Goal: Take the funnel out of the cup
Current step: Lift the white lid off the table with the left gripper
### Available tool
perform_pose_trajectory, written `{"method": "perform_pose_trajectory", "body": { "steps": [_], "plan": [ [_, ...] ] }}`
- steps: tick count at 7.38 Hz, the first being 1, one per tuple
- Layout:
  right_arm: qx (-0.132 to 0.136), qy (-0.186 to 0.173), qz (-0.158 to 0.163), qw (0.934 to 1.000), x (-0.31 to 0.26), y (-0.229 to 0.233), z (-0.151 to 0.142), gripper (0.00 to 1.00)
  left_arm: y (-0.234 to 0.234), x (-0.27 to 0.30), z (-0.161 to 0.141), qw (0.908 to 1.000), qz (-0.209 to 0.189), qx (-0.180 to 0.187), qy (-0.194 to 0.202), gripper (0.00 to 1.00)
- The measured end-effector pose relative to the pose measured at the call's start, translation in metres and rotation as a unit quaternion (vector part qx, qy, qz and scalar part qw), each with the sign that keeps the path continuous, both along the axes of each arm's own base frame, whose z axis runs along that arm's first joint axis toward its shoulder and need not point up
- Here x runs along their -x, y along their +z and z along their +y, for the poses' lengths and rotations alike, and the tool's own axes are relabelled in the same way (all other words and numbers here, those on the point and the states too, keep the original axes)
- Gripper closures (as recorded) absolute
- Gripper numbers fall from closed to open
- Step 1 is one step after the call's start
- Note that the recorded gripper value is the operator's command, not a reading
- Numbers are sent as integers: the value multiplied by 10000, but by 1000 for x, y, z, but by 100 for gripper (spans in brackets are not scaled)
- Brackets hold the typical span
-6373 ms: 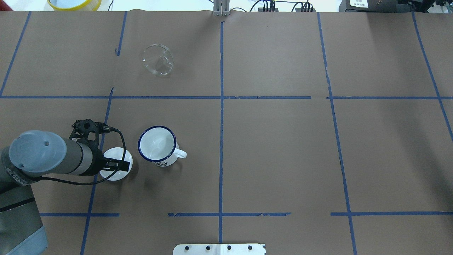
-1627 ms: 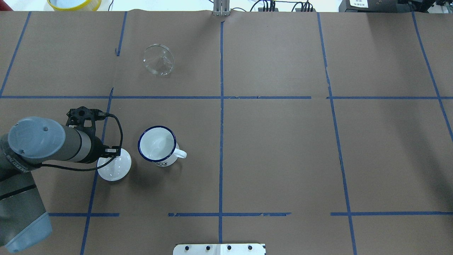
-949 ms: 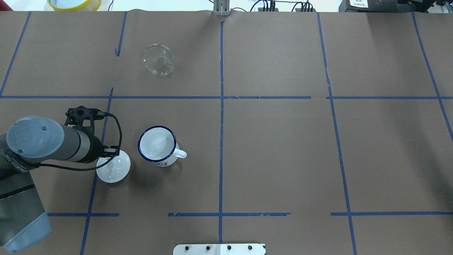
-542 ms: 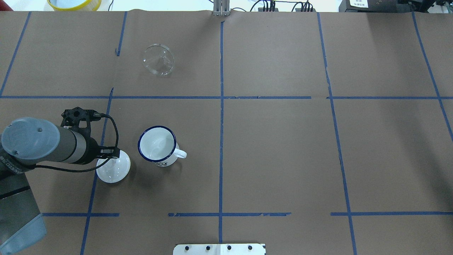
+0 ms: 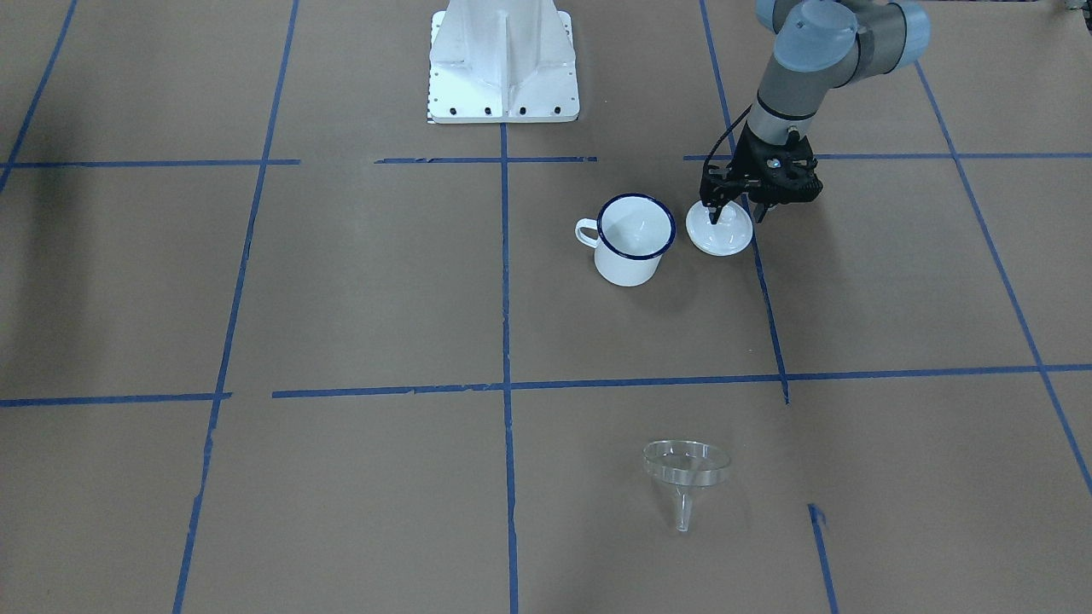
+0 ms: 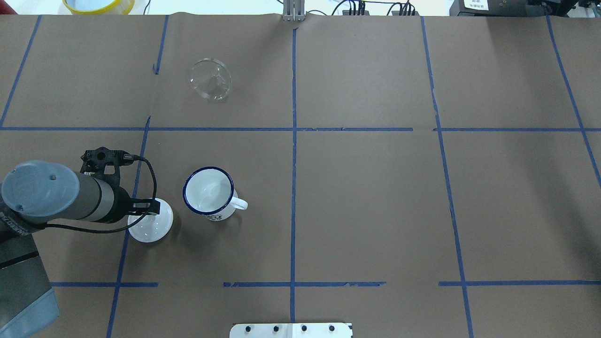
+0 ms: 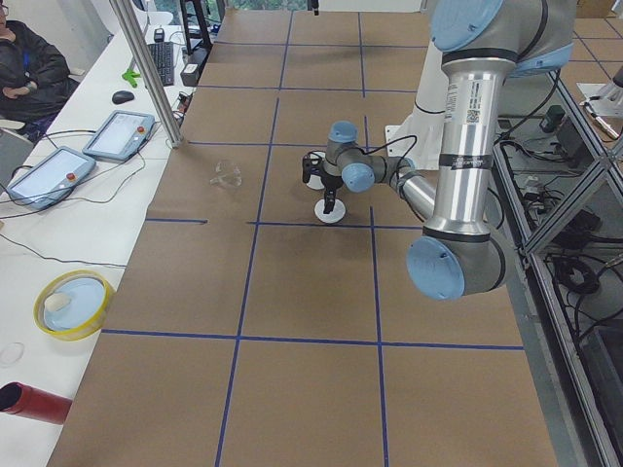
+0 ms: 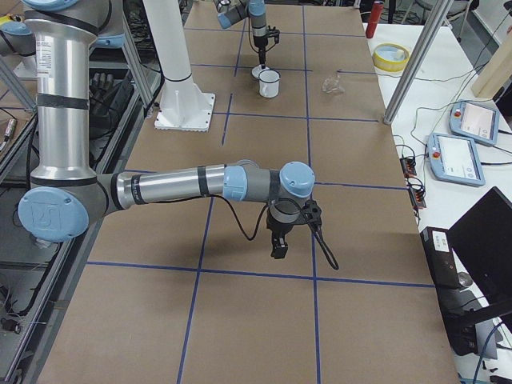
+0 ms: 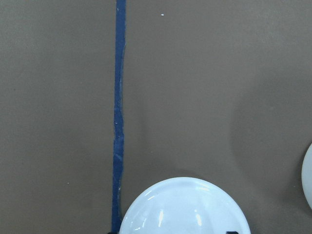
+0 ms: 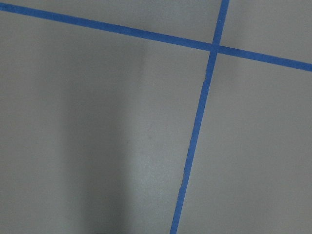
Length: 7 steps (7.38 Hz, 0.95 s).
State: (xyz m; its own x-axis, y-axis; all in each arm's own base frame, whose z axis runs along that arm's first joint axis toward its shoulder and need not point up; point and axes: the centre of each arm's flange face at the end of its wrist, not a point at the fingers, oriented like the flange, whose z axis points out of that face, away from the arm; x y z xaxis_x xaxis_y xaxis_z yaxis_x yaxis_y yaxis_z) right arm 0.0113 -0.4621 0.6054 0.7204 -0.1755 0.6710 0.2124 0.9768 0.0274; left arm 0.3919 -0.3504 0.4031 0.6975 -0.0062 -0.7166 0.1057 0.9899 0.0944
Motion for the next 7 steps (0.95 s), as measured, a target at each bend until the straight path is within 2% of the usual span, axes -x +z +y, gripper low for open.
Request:
{"method": "perform_pose_trajectory", "body": {
  "steps": [1, 2, 5, 7],
  "plan": [
    [-5, 0, -1, 10000, 0, 0, 0, 0, -1, -1, 2, 10000, 15, 22, -5, 96],
    [-7, 0, -1, 10000, 0, -1, 0, 0, -2, -2, 2, 10000, 23, 31, -10, 100],
    [-7, 0, -1, 10000, 0, 0, 0, 0, -12, 4, 3, 9999, 100, -15, -30, 100],
    [-9, 0, -1, 10000, 0, -1, 0, 0, -49, 36, 5, 9999, 64, -64, -71, 100]
  ]
}}
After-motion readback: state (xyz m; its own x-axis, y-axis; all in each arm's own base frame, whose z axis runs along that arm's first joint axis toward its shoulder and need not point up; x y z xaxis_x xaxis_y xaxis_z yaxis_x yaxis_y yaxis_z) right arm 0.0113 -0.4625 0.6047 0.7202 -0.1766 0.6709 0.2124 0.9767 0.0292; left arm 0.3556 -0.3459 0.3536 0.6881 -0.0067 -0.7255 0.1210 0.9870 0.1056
